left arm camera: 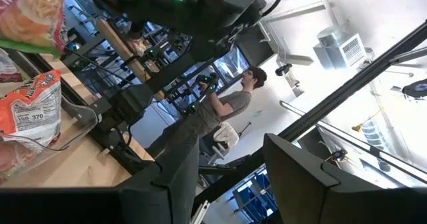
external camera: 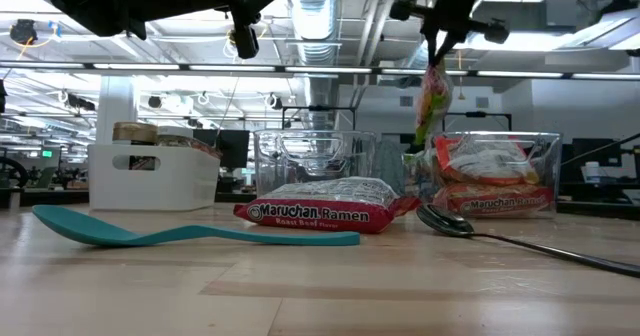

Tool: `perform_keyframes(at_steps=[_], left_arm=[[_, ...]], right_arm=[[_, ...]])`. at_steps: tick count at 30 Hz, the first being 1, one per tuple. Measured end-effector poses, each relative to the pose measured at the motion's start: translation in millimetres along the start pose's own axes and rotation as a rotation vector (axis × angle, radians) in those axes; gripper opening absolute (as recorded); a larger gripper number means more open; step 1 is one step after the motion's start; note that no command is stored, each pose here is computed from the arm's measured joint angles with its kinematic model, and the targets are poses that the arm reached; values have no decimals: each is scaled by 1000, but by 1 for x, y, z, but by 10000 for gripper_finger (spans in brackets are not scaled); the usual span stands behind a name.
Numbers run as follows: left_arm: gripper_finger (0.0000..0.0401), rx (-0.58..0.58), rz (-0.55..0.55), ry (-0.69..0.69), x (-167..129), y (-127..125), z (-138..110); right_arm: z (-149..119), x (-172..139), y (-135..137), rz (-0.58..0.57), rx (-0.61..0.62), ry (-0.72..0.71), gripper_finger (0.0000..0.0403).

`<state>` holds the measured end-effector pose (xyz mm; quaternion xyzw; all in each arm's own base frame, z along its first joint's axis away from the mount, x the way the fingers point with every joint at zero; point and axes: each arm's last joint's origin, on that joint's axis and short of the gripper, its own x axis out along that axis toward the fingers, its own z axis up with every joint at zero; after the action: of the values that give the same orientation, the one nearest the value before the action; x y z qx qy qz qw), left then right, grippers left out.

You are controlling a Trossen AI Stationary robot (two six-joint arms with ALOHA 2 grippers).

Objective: Pick & Place Food Item
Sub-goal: Put the green noodle pack into the right transparent bin

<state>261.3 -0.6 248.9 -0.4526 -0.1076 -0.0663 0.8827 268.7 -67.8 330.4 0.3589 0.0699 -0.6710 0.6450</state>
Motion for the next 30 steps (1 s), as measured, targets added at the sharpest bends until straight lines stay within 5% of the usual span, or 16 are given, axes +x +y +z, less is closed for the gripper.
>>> perform_keyframes(at_steps=[11,22,30], left_arm=[[163,0,0,0,0,0,0],[163,0,0,1,0,0,0],[163,0,0,0,0,0,0]], right_arm=[[-1,20,-5,-30,138,-75,0],[12,45,1,-41,132,-46,0],[-18,63,-15,-68,158,45,0]])
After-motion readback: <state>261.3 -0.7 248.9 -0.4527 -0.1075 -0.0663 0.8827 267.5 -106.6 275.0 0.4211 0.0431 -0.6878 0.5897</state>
